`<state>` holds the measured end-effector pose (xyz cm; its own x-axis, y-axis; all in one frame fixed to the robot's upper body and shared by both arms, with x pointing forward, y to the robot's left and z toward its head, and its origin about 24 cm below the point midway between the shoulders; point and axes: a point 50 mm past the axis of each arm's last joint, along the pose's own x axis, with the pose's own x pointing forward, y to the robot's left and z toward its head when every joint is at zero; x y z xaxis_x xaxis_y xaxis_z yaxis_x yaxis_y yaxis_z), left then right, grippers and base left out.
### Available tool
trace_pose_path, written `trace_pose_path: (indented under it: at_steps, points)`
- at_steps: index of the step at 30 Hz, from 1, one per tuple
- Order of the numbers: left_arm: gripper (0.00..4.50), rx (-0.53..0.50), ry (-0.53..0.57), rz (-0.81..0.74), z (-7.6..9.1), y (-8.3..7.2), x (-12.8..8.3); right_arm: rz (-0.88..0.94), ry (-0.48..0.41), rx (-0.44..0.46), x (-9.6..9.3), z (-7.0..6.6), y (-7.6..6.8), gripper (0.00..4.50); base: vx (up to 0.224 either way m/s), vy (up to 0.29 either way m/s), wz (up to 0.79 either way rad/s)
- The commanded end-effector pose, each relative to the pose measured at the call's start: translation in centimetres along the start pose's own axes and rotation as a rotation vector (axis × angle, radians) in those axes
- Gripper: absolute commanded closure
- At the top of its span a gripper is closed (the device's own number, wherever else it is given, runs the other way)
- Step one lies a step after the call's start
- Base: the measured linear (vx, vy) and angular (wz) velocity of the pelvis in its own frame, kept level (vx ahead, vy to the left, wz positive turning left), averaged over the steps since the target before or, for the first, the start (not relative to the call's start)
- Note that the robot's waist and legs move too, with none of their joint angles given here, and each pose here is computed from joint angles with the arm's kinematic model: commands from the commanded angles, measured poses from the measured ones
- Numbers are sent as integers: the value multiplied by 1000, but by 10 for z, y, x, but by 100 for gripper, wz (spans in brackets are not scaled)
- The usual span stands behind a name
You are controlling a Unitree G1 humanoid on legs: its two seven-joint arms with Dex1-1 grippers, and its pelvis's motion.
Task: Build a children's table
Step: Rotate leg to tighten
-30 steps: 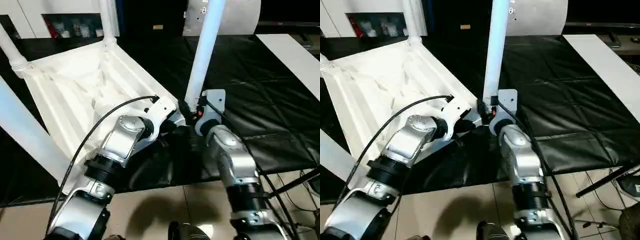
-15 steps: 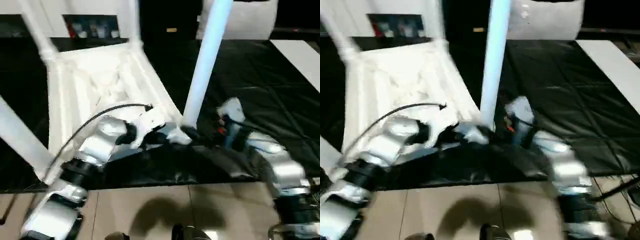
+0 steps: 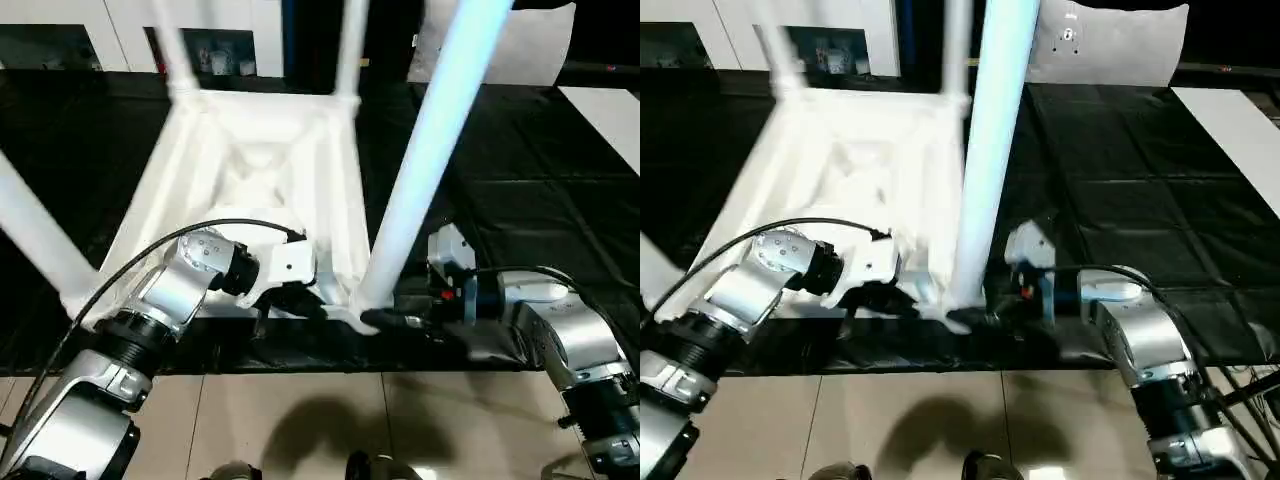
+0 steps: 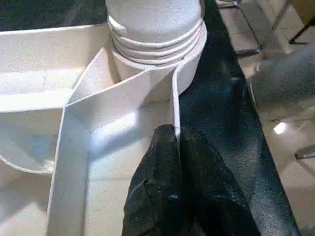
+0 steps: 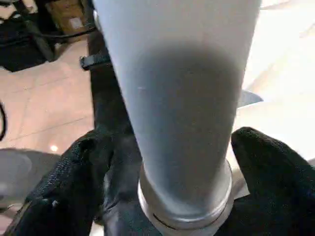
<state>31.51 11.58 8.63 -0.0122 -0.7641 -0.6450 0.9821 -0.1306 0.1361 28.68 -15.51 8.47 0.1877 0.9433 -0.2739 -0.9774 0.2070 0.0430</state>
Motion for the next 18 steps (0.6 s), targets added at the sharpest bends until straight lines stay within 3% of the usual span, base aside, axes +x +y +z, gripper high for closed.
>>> trace_pose_path:
  at_steps: [1,3,18]
  points:
    - [450,44,51,-105,-1,-6,10,37,6,-31,0,5,-2,66,0,0,0]
    - [450,49,57,-107,-1,-5,9,47,13,-33,0,5,-2,102,0,0,0]
    - [450,62,63,-108,-3,-3,7,107,35,-27,5,-1,-2,224,0,0,0]
